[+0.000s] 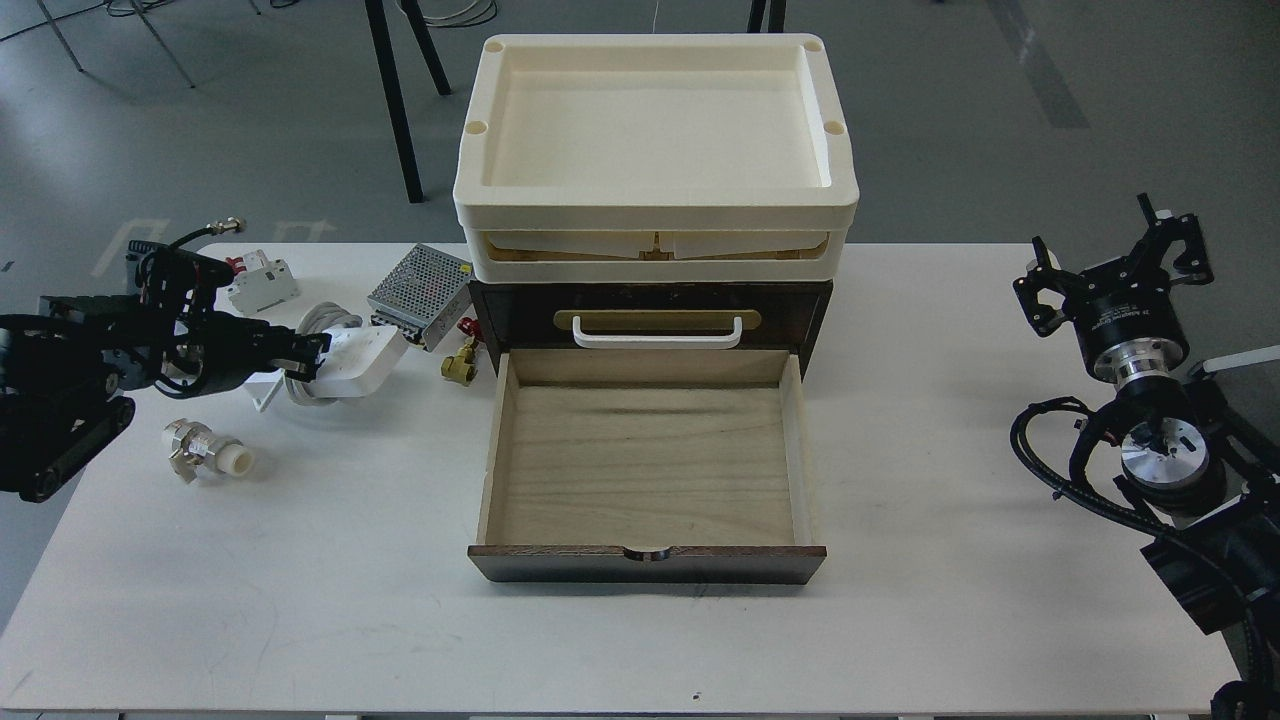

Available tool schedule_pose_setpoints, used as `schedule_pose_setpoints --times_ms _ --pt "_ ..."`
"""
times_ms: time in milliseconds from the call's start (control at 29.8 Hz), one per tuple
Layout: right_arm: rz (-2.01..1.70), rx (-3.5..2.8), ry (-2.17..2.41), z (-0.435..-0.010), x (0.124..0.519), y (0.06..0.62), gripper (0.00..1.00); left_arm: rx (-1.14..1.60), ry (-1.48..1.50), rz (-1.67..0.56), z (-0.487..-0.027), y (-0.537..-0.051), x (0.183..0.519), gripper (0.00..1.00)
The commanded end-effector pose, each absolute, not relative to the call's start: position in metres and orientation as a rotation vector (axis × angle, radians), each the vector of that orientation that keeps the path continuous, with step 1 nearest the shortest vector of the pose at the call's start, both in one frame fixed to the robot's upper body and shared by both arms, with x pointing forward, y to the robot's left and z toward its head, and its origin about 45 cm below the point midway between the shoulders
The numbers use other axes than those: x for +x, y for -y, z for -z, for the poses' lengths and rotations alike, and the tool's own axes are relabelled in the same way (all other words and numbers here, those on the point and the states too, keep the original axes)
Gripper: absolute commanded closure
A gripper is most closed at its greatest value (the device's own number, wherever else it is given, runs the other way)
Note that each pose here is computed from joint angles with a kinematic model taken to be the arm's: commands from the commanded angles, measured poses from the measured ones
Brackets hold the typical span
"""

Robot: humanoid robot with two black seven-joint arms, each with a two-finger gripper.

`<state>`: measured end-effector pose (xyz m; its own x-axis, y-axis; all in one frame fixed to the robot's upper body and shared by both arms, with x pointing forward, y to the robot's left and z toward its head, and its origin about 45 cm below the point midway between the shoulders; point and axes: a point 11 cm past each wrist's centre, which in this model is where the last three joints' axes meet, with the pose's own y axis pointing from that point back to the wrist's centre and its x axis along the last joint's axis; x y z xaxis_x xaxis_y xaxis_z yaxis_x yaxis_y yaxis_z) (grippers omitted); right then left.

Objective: Put charging cable into cabinet
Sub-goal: 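Lift the power strip and carry it over the open drawer, then lower the power strip into the drawer and open the left gripper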

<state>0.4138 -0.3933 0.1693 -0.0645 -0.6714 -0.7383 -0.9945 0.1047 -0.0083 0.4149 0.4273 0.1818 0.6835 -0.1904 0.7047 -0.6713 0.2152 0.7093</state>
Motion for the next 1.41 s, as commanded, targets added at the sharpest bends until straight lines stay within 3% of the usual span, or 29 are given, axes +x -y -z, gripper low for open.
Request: schedule_pose_setpoints --times_ms 0,168,268,436,670,905,1106,1374 --pt "-0.707 -1.625 -1.803 -0.169 0.414 0.394 0.0 1.337 0.831 -0.436 -0.235 -0.447 0.426 0.97" --pt "-0.708 -1.624 -1.805 -0.169 0.414 0.394 0.0 1.37 0.955 -0.563 -0.331 -0.471 0.446 0.97" --pt "-0.708 -1.624 -1.805 -0.169 0.414 0.394 0.0 1.338 1.054 -0.6 -0.387 -0.46 0.455 0.97" --pt "-0.708 -1.624 -1.805 -0.169 0.414 0.394 0.0 1.182 1.273 -0.479 -0.464 -0.377 0.451 0.99" --pt "-0.707 -1.623 -1.805 -0.169 0.414 0.394 0.0 0.91 1.587 -0.128 -0.5 -0.233 0.389 0.99" --pt "-0.694 -1.628 -1.814 -0.172 0.414 0.398 0.0 0.658 1.703 0.243 -0.469 -0.132 0.309 0.99" --pt "-0.698 -1.626 -1.813 -0.171 0.414 0.397 0.0 0.582 1.484 0.337 -0.387 -0.118 0.301 0.99" --pt "-0.699 -1.625 -1.808 -0.171 0.415 0.395 0.0 0.753 1.267 0.273 -0.271 -0.136 0.306 0.98"
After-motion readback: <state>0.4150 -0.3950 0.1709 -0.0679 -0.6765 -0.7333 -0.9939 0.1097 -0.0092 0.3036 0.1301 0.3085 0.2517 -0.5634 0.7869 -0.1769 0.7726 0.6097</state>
